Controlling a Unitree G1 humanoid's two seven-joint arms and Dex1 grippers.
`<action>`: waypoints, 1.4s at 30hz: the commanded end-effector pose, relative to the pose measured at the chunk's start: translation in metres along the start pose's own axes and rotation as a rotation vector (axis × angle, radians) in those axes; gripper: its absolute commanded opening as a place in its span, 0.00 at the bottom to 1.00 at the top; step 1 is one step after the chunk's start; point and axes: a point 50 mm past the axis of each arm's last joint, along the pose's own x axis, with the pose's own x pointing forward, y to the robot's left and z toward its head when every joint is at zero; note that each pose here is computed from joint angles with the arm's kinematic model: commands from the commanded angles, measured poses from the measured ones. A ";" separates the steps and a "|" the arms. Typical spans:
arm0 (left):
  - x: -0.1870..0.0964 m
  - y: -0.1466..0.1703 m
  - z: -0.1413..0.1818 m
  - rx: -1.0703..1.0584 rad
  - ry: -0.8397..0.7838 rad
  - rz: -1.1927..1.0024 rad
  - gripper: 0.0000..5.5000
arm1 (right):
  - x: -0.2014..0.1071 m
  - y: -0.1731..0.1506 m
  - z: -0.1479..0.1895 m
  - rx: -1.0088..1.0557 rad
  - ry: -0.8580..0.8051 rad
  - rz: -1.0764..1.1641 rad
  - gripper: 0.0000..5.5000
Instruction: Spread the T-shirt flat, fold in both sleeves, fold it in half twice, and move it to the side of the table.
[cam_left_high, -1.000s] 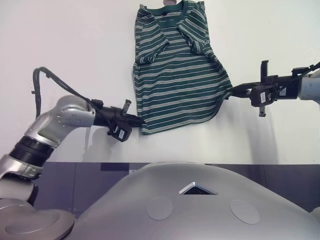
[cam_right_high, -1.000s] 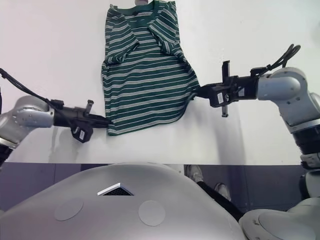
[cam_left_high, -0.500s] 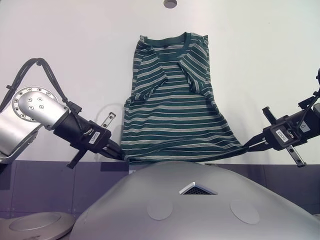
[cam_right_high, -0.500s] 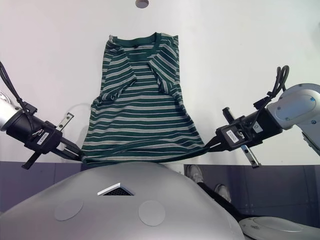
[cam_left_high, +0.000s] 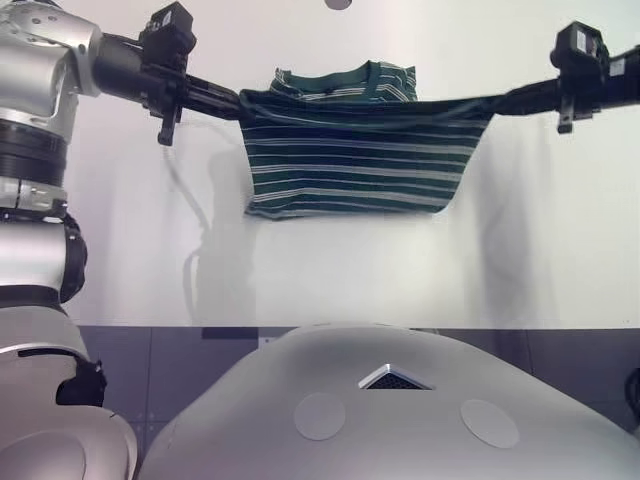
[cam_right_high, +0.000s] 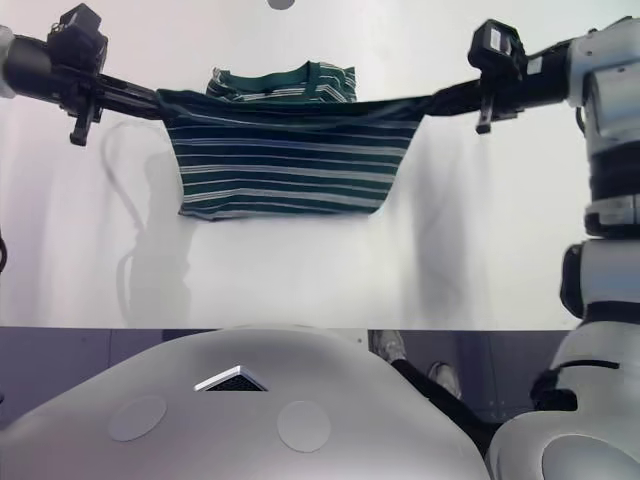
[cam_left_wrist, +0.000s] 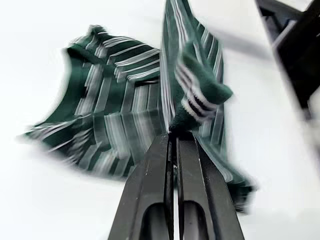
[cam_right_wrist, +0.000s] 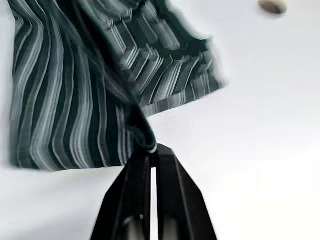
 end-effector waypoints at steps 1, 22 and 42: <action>0.001 0.016 -0.007 0.055 0.099 0.134 0.00 | 0.024 -0.017 0.011 -0.043 -0.024 -0.147 0.00; -0.021 0.005 0.033 -0.069 -1.069 1.306 0.38 | 0.143 0.085 0.087 0.031 -0.429 -0.568 0.40; 0.011 -0.032 0.060 -0.005 -1.167 1.350 0.38 | 0.146 0.180 -0.036 -0.351 0.180 0.457 0.40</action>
